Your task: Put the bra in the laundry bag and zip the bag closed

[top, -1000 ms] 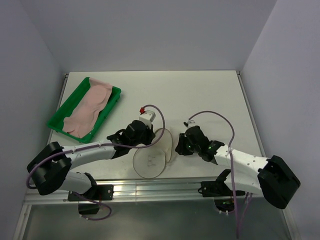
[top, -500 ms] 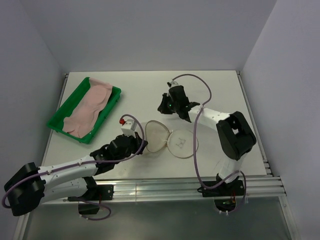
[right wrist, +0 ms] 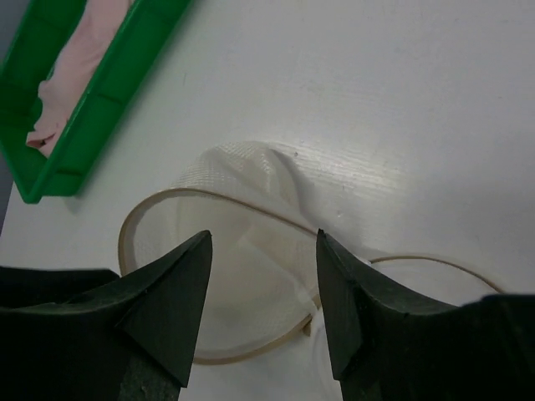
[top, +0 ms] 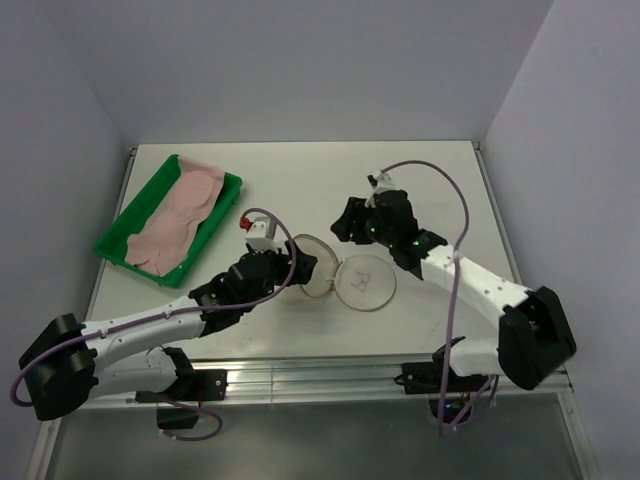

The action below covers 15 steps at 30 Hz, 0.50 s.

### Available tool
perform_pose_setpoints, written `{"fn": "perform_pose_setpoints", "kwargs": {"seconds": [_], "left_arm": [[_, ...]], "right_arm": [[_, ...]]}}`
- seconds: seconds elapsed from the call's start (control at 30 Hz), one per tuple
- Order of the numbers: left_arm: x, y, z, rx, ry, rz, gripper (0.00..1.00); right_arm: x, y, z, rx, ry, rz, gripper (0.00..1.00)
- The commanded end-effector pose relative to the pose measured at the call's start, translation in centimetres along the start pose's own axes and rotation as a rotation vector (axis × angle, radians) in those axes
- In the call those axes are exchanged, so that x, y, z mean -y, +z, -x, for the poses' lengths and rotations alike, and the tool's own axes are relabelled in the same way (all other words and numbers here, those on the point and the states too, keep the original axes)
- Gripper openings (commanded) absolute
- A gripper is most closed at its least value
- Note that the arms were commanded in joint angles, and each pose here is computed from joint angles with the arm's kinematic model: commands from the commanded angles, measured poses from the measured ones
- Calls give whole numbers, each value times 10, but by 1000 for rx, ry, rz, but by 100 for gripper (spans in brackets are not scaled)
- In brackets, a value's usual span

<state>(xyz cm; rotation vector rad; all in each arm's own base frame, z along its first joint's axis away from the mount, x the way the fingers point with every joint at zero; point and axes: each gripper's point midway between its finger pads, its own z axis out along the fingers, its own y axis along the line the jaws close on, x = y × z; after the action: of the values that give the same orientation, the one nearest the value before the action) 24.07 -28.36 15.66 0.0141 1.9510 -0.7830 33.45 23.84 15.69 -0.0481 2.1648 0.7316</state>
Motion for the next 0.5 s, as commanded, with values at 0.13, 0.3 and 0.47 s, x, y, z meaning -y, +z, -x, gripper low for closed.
{"fn": "perform_pose_setpoints", "kwargs": {"seconds": [0.13,0.3,0.47], "left_arm": [[16,-16,116,192,-8,30,79],[-24,7,183,273,-97,172,72],[-90,22,238,295,-210,235,68]], "right_arm": [[6,-63,36,266,4,-29,51],[17,-65,28,287,3,-37,40],[15,-62,18,284,18,0,37]]}}
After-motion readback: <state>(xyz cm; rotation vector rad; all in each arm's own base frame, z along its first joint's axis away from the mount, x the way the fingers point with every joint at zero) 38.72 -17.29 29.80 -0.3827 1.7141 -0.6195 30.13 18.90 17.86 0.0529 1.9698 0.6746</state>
